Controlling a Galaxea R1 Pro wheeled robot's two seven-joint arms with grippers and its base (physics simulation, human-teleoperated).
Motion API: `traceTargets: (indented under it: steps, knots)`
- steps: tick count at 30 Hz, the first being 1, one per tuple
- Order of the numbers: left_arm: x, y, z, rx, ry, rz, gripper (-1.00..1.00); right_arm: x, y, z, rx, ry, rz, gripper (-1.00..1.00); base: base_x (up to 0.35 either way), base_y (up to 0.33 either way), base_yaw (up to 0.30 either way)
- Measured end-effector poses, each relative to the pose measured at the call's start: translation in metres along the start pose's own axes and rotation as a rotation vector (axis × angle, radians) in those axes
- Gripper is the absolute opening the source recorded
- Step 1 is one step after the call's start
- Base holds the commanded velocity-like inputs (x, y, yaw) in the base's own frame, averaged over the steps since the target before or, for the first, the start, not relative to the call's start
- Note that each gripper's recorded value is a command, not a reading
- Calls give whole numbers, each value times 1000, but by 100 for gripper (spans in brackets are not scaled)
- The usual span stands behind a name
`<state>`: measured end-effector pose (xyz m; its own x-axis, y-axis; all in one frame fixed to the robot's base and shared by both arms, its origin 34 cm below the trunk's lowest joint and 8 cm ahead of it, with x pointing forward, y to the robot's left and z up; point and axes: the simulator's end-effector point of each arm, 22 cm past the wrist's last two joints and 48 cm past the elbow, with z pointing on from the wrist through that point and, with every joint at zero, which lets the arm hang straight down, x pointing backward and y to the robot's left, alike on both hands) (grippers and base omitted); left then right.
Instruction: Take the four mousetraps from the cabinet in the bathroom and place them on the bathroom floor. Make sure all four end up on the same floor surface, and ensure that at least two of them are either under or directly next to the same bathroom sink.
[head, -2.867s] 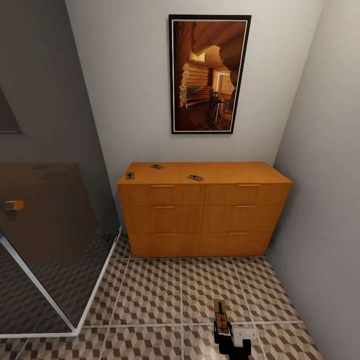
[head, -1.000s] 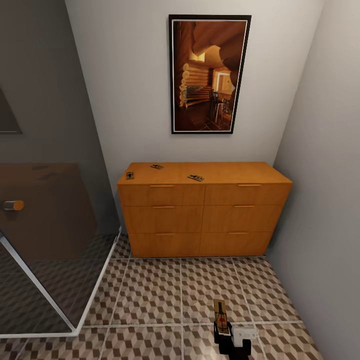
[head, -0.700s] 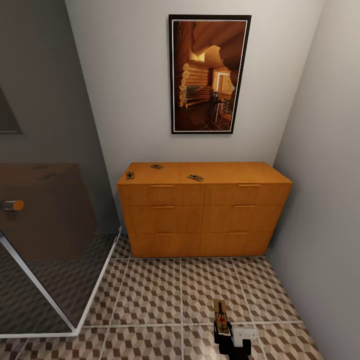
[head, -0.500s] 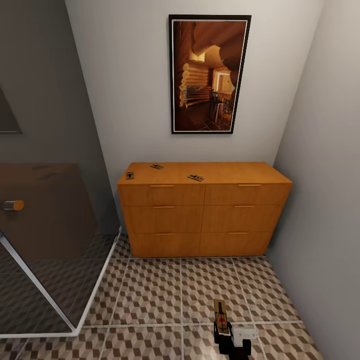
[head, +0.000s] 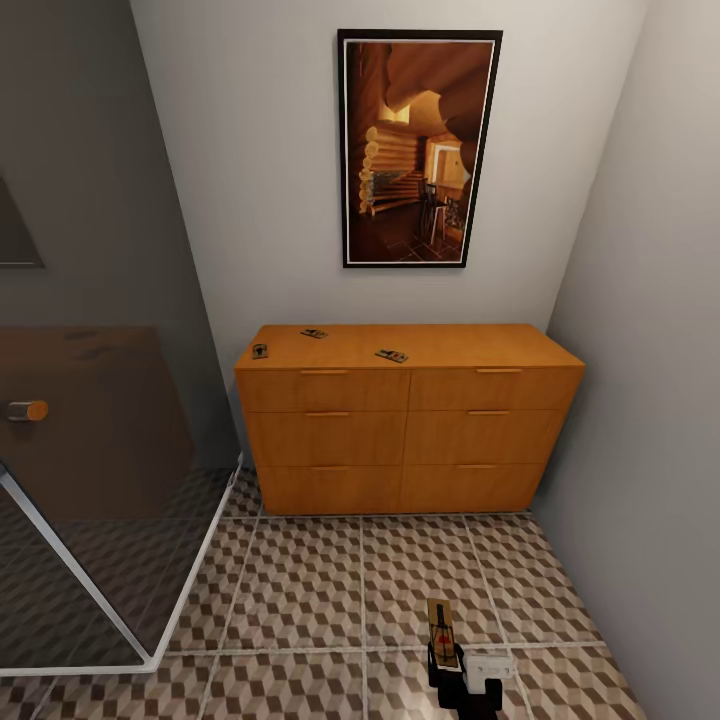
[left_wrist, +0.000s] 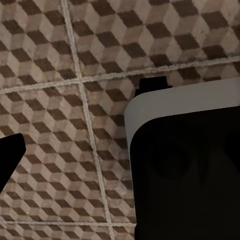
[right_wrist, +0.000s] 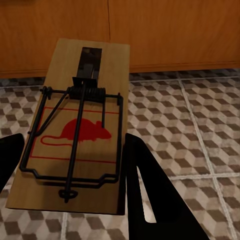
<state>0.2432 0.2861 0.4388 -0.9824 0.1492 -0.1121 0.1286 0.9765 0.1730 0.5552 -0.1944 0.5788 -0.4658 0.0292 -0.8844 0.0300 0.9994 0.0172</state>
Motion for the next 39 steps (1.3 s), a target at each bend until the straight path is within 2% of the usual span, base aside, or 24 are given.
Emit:
traceTargets:
  steps: [39]
  knots:
    - [0, 0, 0, 0, 0, -1, 100, 0, 0, 0, -1, 0, 0, -100, 0, 0, 0]
